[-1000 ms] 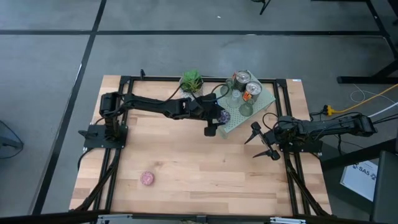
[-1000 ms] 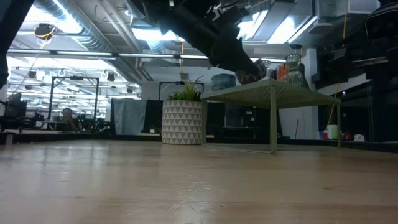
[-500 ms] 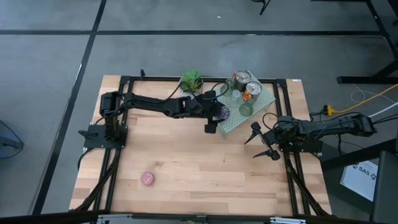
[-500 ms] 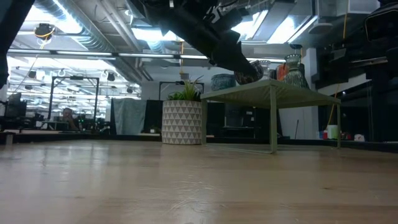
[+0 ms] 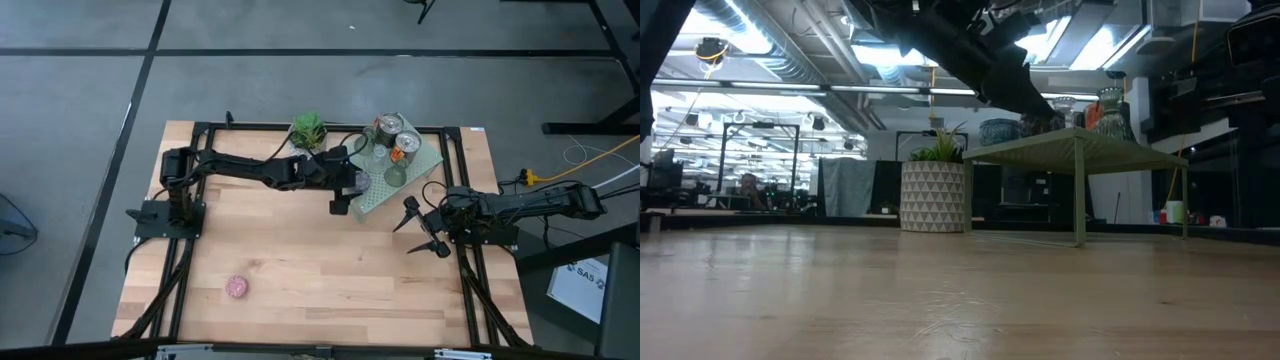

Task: Pick & Place candle stick holders
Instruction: Align the black and red scented candle with the other blue scented candle on the shelf, then adjust the blue scented candle on the shelf, then adjust the black and red scented candle on the shelf, then align the pink and red scented candle with the other black and red scented candle on the shelf

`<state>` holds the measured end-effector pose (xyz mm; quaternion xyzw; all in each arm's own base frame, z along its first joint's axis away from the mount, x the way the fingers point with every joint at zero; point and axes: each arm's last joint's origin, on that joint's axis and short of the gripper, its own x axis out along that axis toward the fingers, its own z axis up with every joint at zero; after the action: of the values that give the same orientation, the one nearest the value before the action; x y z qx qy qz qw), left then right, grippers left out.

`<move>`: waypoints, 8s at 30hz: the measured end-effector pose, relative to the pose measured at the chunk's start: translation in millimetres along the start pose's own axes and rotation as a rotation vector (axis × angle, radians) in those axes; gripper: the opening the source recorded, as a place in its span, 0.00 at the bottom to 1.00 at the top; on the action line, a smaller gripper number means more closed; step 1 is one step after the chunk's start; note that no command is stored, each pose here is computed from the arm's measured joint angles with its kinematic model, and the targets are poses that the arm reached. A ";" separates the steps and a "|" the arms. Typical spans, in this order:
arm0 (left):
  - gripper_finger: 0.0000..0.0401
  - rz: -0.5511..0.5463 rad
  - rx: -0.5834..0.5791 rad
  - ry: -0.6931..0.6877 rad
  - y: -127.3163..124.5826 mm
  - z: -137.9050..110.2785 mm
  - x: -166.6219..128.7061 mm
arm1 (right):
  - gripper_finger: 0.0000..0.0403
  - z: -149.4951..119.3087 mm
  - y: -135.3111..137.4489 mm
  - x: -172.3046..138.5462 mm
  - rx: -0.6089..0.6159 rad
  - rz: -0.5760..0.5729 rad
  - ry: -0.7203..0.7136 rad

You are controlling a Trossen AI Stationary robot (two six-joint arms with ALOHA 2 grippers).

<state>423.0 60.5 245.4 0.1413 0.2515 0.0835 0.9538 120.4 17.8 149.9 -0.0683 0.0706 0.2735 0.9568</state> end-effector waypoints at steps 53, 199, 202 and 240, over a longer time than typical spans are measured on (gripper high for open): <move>0.01 0.273 0.082 0.362 20.1 -19.1 -35.5 | 0.82 0.0 -0.1 0.0 0.000 -0.002 0.000; 0.84 0.094 -0.588 1.213 -265.5 -131.5 -192.9 | 0.83 -2.5 0.4 0.0 0.013 0.003 0.022; 0.84 0.044 -0.558 1.214 -262.3 -136.9 -186.4 | 0.83 -2.5 0.5 0.0 0.013 0.003 0.022; 0.72 -0.174 -0.452 0.957 -225.0 -108.4 -121.3 | 0.83 -2.6 0.4 0.0 0.014 0.002 0.024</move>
<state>284.0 -155.6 140.3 -0.1426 0.6446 0.1112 0.7428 119.8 17.7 147.3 -0.0651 0.0840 0.2732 0.9561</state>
